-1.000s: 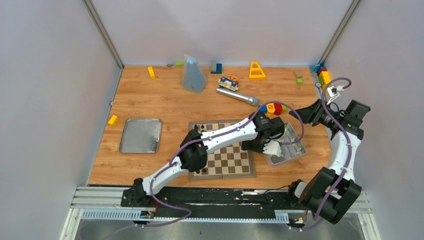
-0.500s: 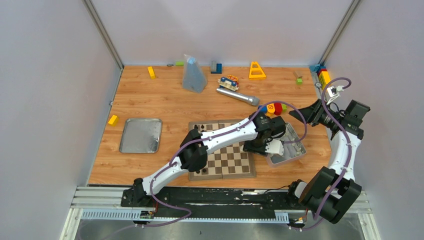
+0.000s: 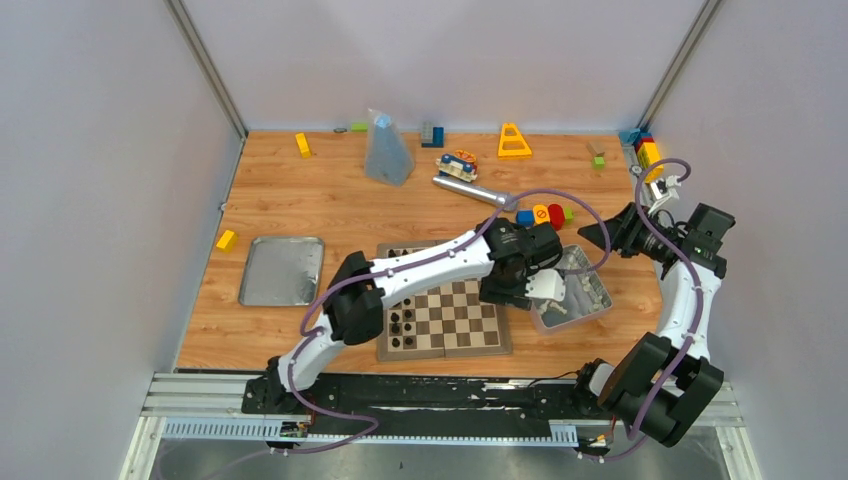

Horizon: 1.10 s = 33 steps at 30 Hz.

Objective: Set up the chess pieces on the board
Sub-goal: Place the chess piece on the chessboard, then pick up the chess piece from the storage box.

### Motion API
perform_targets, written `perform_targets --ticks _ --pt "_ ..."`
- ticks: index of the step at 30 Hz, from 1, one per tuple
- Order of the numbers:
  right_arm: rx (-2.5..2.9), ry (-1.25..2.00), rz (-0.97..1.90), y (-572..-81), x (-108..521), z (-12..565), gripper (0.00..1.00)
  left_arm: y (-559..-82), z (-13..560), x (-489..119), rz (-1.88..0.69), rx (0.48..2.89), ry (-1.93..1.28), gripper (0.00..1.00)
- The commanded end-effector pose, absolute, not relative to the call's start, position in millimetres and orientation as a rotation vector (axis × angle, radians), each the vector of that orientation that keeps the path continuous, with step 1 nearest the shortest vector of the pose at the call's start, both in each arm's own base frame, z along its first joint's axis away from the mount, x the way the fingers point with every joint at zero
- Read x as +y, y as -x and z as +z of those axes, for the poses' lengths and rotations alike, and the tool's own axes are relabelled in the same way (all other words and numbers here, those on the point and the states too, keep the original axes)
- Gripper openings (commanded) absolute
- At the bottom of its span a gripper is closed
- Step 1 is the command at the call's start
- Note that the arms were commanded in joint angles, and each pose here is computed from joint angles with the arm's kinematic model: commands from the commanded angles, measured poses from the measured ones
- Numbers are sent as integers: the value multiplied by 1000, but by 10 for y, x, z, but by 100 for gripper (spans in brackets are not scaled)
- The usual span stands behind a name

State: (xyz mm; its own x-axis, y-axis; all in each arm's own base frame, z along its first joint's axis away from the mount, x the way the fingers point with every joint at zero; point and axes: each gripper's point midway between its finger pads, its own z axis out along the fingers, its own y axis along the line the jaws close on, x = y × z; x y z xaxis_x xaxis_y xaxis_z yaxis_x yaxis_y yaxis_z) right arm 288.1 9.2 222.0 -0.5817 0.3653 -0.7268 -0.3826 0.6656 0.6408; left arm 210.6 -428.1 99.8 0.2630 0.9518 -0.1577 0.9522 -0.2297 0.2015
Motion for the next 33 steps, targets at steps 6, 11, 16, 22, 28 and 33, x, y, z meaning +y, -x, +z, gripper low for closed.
perform_targets --ticks 6,11,16,22,28,33 --pt "2116 59 724 -2889 -198 1859 55 -2042 2084 -4253 -158 1617 -1952 76" --pt "2246 234 605 -2758 -44 1552 53 -2077 2205 -3992 -201 1649 -1847 78" --pt "2340 385 461 -2725 90 1254 50 -2195 2213 -3684 -205 1717 -1782 79" --pt "2453 480 364 -2691 158 898 44 -2339 2280 -3356 -242 1796 -1702 80" --pt "2543 506 320 -2644 164 685 41 -2402 2301 -3203 -253 1830 -1658 81" --pt "2562 526 301 -2628 188 599 39 -2421 2268 -3159 -236 1840 -1658 81"
